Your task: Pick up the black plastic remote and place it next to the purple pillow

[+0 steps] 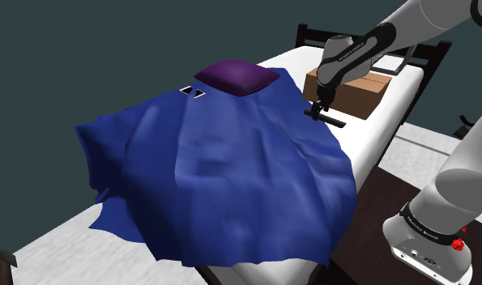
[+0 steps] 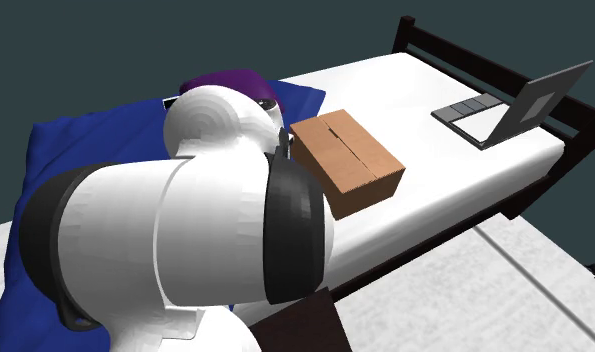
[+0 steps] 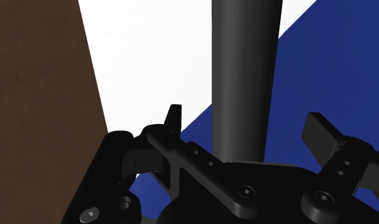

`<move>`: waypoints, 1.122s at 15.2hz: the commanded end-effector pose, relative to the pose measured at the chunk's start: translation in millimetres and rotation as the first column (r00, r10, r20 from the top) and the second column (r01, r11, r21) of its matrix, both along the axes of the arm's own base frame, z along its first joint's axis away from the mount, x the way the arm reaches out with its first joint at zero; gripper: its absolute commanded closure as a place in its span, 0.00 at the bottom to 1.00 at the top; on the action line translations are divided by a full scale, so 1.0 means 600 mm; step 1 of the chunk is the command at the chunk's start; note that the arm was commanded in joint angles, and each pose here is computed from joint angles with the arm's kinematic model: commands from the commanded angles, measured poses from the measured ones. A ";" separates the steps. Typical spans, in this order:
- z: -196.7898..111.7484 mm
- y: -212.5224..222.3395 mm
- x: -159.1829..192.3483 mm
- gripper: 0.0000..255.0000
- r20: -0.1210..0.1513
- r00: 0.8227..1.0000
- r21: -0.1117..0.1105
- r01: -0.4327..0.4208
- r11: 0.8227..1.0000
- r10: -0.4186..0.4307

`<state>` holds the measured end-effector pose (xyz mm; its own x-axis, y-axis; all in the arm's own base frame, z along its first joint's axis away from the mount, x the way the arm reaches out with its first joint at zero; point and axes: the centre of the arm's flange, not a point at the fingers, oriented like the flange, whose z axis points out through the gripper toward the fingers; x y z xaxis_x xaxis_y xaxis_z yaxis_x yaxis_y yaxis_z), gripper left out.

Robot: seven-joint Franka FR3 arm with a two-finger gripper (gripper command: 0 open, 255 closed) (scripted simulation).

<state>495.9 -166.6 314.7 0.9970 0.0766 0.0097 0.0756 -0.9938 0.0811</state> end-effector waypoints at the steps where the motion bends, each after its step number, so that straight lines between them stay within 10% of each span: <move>1: 0.000 0.000 0.000 1.00 0.000 1.000 0.000 0.000 1.000 0.000; 17: 0.061 0.000 0.000 1.00 0.000 1.000 0.000 0.000 1.000 0.000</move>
<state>494.8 -166.6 346.0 0.9970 0.0767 0.0100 0.0757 -0.9938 0.0813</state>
